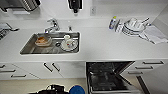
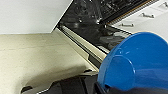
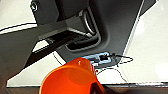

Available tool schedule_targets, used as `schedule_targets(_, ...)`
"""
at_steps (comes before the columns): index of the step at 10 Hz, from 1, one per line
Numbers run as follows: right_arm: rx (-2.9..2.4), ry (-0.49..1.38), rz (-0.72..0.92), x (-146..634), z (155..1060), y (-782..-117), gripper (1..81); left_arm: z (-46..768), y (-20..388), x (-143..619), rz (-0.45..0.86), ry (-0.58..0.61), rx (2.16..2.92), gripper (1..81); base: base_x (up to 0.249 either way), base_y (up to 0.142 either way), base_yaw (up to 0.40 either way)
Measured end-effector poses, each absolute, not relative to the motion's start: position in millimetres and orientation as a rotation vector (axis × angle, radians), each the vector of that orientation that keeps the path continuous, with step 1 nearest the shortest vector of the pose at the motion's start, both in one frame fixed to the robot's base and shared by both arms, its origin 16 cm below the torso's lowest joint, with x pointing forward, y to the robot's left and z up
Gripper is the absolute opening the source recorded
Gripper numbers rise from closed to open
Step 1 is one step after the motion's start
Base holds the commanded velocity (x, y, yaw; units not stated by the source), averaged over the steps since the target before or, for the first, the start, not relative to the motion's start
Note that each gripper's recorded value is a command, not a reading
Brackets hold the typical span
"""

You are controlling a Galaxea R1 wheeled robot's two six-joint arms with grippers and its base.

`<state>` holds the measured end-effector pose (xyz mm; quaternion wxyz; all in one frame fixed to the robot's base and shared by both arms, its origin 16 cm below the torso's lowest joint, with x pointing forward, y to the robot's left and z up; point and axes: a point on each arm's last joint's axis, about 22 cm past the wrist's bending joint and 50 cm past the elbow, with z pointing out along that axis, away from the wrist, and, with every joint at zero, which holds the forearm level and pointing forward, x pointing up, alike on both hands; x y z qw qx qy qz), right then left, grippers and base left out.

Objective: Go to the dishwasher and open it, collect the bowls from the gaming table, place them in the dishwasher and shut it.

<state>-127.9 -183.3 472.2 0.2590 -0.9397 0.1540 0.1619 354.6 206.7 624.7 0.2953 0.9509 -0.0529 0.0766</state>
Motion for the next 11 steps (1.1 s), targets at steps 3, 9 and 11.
schedule_targets(3, -2.535, 0.444, 0.513, -145.7, 475.1, -182.5, 1.0, 609.7, 165.7, 390.8, 0.130, -0.161, 2.552, 1.0, 0.000, 0.000, 0.000)
schedule_targets(9, -2.531, 0.449, 0.515, -145.3, 475.2, -181.0, 1.0, 664.2, 43.6, 460.0, 0.147, -0.345, 2.499, 1.0, 0.000, 0.000, 0.000)
schedule_targets(11, -2.523, 0.457, 0.528, -149.9, 477.1, -177.6, 1.0, 674.7, 0.4, 462.1, 0.122, -0.398, 2.463, 1.0, 0.000, 0.000, 0.000)
